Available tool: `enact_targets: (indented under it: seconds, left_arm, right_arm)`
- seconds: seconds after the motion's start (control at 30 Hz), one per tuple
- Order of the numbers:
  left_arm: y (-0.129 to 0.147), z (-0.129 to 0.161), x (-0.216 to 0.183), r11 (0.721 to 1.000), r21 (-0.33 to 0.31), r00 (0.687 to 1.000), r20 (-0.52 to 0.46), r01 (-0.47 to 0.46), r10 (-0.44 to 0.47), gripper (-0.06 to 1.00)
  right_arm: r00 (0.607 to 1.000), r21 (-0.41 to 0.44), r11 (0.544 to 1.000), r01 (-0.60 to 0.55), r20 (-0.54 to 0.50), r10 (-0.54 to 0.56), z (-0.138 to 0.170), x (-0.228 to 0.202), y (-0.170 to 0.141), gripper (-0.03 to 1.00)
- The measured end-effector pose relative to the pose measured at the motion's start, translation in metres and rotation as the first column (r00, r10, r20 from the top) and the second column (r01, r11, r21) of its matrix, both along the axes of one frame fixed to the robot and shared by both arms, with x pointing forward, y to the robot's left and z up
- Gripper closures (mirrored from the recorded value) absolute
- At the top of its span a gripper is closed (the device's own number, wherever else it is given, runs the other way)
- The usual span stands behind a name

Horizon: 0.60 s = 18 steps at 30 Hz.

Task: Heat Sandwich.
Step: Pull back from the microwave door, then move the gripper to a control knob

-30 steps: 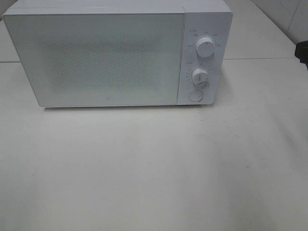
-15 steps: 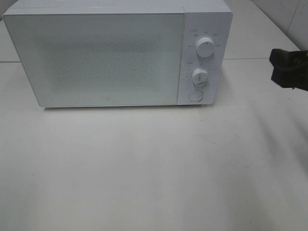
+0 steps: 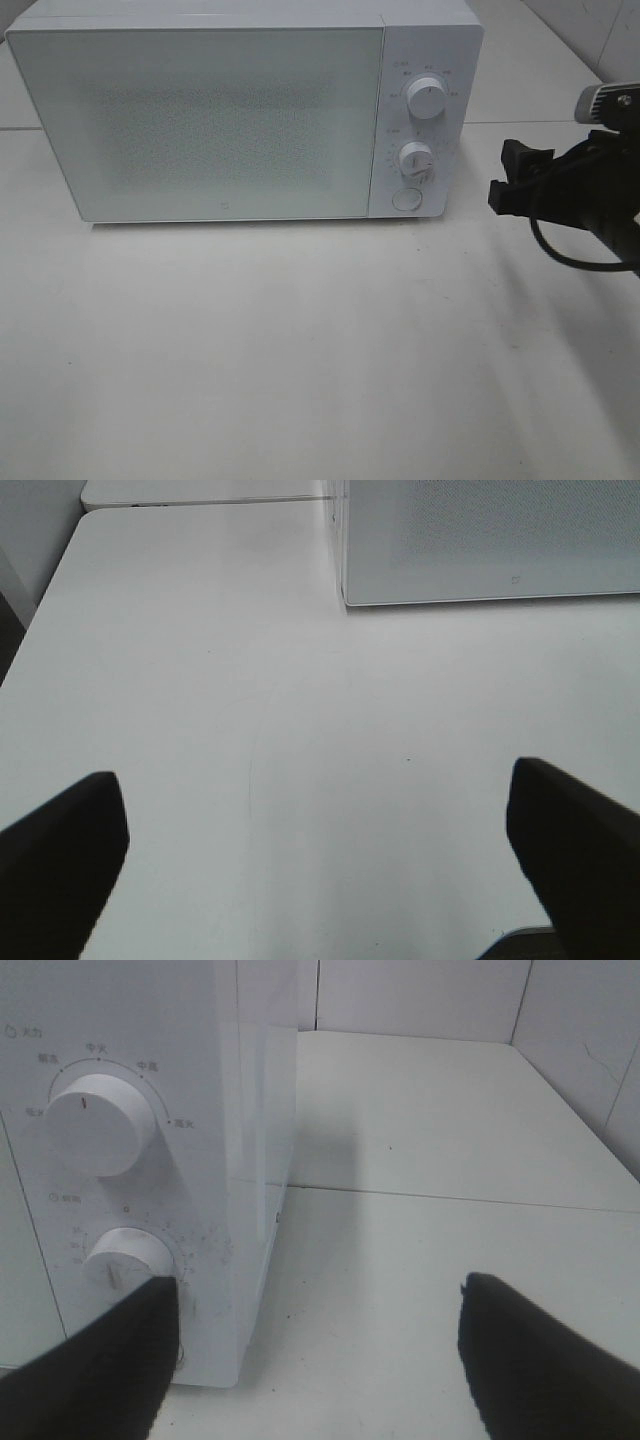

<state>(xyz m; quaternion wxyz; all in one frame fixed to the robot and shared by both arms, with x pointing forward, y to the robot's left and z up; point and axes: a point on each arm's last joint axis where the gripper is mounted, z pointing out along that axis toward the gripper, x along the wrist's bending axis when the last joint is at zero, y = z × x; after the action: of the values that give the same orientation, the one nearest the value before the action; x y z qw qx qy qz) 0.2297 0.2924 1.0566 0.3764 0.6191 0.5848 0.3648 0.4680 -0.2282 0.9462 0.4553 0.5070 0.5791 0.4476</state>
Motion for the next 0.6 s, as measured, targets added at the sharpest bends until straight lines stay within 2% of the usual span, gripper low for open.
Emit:
enact_targets:
  seconds: [0.23, 0.6]
  left_arm:
    - [0.000, 0.000, 0.000, 1.000, 0.000, 1.000, 0.000, 0.000, 0.000, -0.03]
    - [0.000, 0.000, 0.000, 1.000, 0.000, 1.000, 0.000, 0.000, 0.000, -0.03]
  right_arm:
    - [1.000, -0.031, 0.999, -0.020, -0.012, 0.020, -0.020, -0.002, 0.019, 0.22]
    - [1.000, -0.022, 1.000, -0.001, -0.028, 0.000, -0.030, 0.014, 0.035, 0.22]
